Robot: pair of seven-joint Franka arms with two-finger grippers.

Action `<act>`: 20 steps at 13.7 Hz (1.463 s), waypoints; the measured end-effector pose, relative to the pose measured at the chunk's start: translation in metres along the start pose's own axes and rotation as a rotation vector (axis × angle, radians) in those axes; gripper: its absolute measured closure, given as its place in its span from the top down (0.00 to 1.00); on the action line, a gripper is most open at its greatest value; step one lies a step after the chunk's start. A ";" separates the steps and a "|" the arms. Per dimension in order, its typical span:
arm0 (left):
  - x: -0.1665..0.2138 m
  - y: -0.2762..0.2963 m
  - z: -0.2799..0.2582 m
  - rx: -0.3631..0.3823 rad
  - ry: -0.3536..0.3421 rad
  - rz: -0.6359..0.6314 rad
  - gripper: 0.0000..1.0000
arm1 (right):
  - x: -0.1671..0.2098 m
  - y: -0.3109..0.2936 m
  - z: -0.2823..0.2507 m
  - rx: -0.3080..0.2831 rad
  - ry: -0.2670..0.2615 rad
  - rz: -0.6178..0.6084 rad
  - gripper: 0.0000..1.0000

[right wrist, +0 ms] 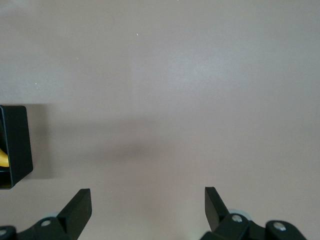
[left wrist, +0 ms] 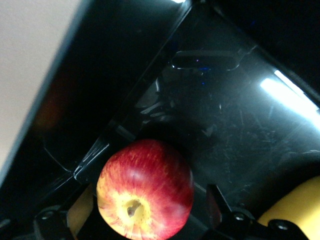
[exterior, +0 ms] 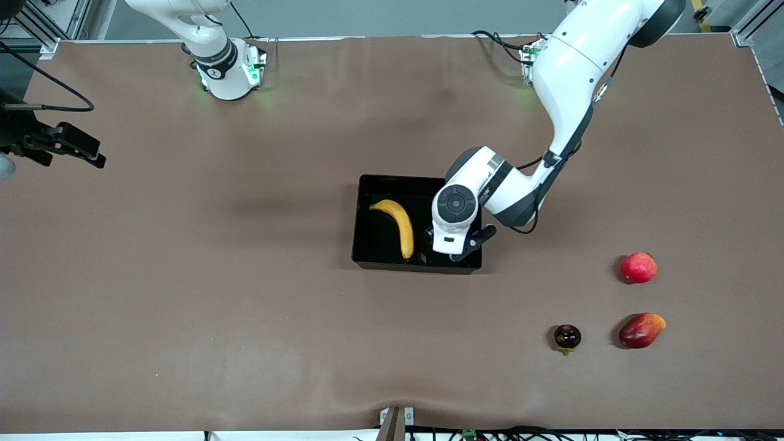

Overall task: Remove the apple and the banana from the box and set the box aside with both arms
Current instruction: 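Lift the apple out with the left gripper and carry it beside the fruits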

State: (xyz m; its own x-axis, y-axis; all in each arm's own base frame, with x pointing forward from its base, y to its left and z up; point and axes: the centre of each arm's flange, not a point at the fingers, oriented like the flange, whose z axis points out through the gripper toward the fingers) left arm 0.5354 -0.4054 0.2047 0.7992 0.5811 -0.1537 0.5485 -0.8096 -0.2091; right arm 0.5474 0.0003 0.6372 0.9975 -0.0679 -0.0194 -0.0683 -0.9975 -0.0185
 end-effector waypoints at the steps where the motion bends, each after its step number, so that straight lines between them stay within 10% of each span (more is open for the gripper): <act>1: -0.001 0.001 0.003 0.004 -0.001 0.002 1.00 | 0.000 0.000 0.000 0.000 0.000 0.000 1.00; 9: 0.000 0.001 -0.017 -0.011 0.016 0.002 0.79 | 0.000 0.002 0.000 0.000 0.003 0.003 1.00; 14: 0.010 -0.031 -0.154 -0.054 0.099 0.032 0.79 | 0.000 0.002 0.000 0.000 0.002 0.003 1.00; 20: 0.132 -0.141 -0.229 -0.032 0.125 0.203 0.79 | -0.001 0.000 0.000 0.000 -0.005 -0.001 1.00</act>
State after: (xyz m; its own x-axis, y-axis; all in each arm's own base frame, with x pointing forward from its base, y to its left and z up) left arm 0.6199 -0.2340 0.4347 0.9171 0.3926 -0.0688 0.3789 -0.9123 -0.1551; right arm 0.5469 0.0008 0.6367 0.9974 -0.0671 -0.0248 -0.0675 -0.9976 -0.0182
